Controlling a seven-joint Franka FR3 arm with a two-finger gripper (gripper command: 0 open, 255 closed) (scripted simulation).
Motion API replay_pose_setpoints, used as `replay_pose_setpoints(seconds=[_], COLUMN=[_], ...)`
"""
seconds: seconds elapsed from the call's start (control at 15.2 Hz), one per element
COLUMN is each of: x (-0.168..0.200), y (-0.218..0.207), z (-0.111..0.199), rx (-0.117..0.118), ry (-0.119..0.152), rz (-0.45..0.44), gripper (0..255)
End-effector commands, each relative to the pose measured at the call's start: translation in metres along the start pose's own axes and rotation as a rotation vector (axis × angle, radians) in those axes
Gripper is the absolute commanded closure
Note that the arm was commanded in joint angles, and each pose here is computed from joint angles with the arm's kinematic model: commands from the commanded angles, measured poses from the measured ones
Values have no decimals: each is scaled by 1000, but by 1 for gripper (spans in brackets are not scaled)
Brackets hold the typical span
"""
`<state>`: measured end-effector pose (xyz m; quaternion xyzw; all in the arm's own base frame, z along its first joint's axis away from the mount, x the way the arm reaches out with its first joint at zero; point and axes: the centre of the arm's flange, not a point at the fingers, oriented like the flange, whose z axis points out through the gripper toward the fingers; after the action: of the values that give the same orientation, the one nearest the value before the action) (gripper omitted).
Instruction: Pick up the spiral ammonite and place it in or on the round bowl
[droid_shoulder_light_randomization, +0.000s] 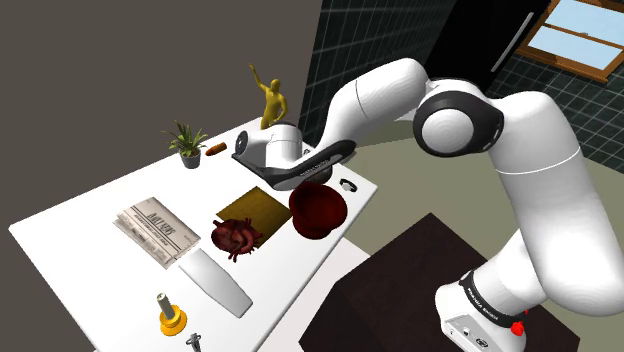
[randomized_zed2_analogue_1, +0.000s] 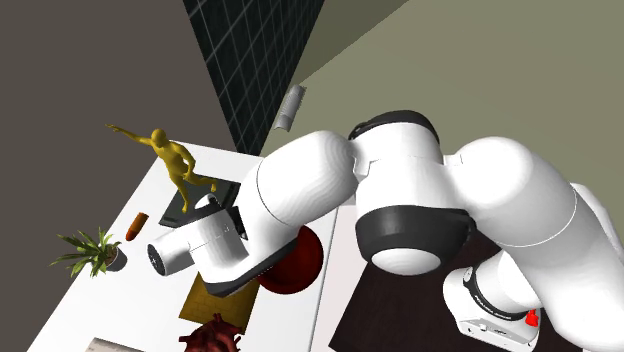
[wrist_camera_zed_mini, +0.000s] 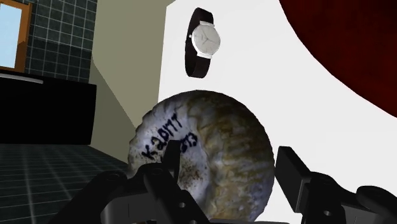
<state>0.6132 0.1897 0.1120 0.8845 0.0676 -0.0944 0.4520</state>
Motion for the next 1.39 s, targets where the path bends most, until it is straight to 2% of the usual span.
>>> replay_pose_setpoints(seconds=[0.0,1.32], x=[-3,-27], y=[9,92], z=[-6,-67], rx=[0,0], ry=[0,0], rz=[1,1], gripper=[255,255])
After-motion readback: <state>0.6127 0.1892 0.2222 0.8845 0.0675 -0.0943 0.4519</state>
